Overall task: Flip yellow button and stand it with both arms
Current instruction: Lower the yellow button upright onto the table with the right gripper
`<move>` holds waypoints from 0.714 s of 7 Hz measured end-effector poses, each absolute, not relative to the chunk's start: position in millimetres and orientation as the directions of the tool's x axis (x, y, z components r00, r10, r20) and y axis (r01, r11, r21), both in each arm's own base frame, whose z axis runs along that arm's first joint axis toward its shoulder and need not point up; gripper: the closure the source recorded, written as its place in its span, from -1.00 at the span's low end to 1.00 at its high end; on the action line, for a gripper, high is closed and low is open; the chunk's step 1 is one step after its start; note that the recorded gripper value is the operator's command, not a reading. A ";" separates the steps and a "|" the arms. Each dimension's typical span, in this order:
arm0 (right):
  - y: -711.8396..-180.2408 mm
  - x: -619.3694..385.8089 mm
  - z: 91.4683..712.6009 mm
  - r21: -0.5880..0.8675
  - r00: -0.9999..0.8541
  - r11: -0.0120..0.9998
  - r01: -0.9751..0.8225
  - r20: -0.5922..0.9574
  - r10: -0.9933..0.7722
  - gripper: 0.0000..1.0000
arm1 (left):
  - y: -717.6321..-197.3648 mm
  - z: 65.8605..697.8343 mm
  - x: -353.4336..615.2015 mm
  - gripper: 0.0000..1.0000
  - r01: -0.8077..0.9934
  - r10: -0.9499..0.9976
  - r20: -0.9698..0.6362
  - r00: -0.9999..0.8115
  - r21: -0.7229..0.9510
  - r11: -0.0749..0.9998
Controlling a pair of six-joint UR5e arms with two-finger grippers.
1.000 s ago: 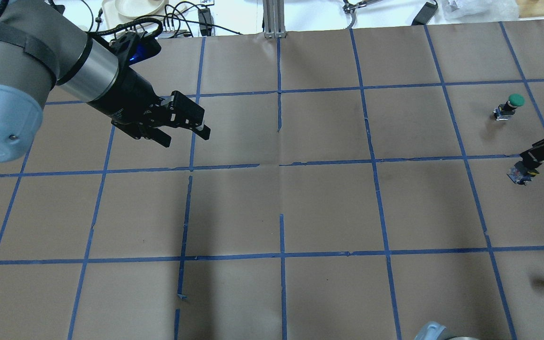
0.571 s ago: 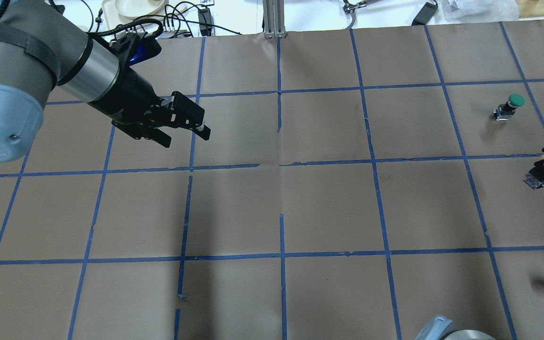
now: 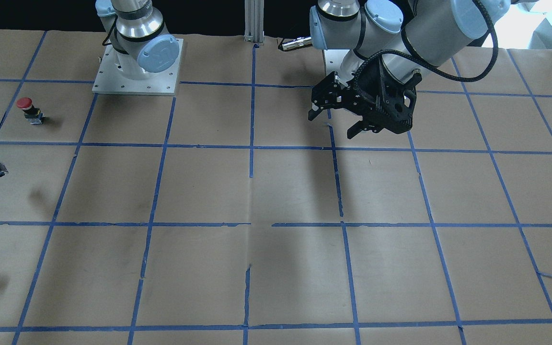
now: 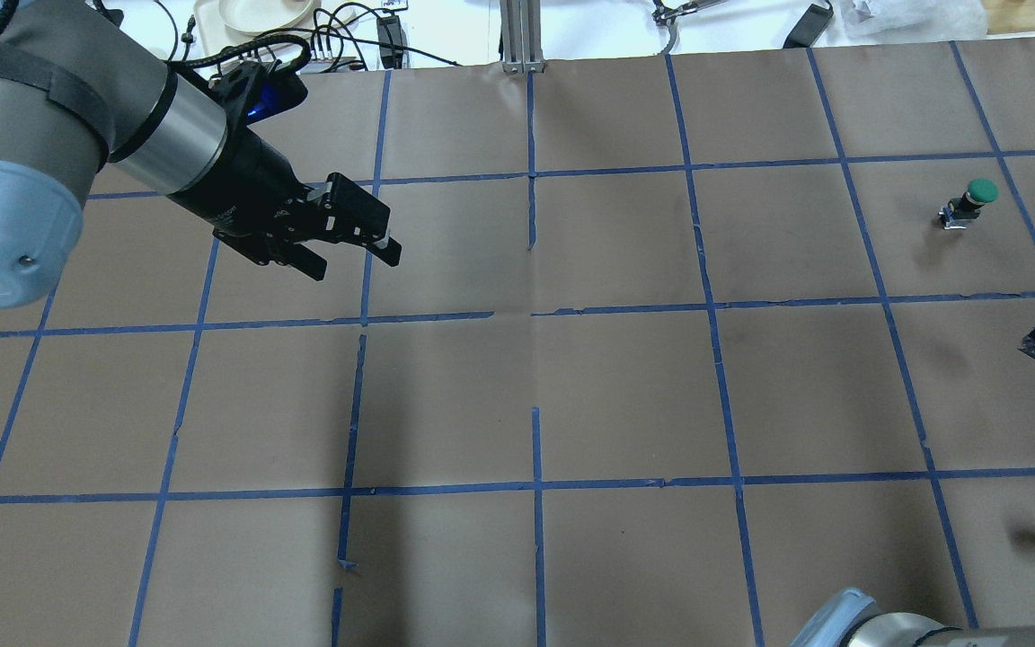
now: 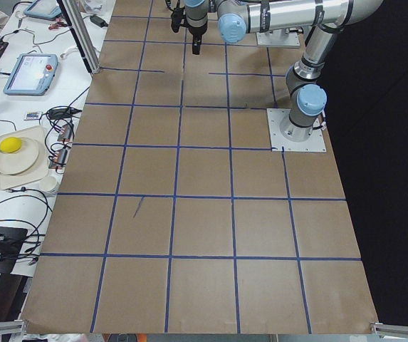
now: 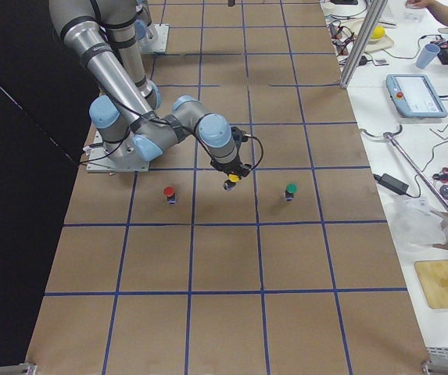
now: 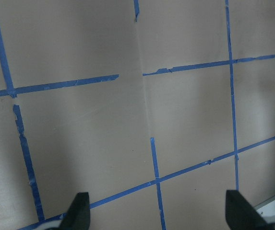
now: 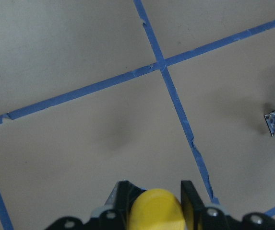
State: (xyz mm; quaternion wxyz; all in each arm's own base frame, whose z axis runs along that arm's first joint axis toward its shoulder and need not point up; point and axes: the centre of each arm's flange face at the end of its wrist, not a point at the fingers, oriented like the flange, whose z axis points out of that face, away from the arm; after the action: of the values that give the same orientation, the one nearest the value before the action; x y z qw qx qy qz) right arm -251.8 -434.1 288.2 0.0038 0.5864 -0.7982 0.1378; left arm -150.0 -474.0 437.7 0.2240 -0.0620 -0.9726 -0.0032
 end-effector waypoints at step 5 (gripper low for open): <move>-435.2 -276.8 249.6 -0.291 -0.097 0.017 -0.957 0.262 -0.960 0.55 | -473.2 439.7 -148.3 -1.00 0.126 0.125 0.412 -0.902 -0.025 0.992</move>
State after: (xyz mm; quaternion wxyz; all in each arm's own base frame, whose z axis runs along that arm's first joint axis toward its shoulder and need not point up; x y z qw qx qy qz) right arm -276.8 -435.2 249.6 -0.0046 0.6720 -0.7131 0.1996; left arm -148.3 -473.2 439.7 0.2114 -0.0643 -0.9753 -0.0011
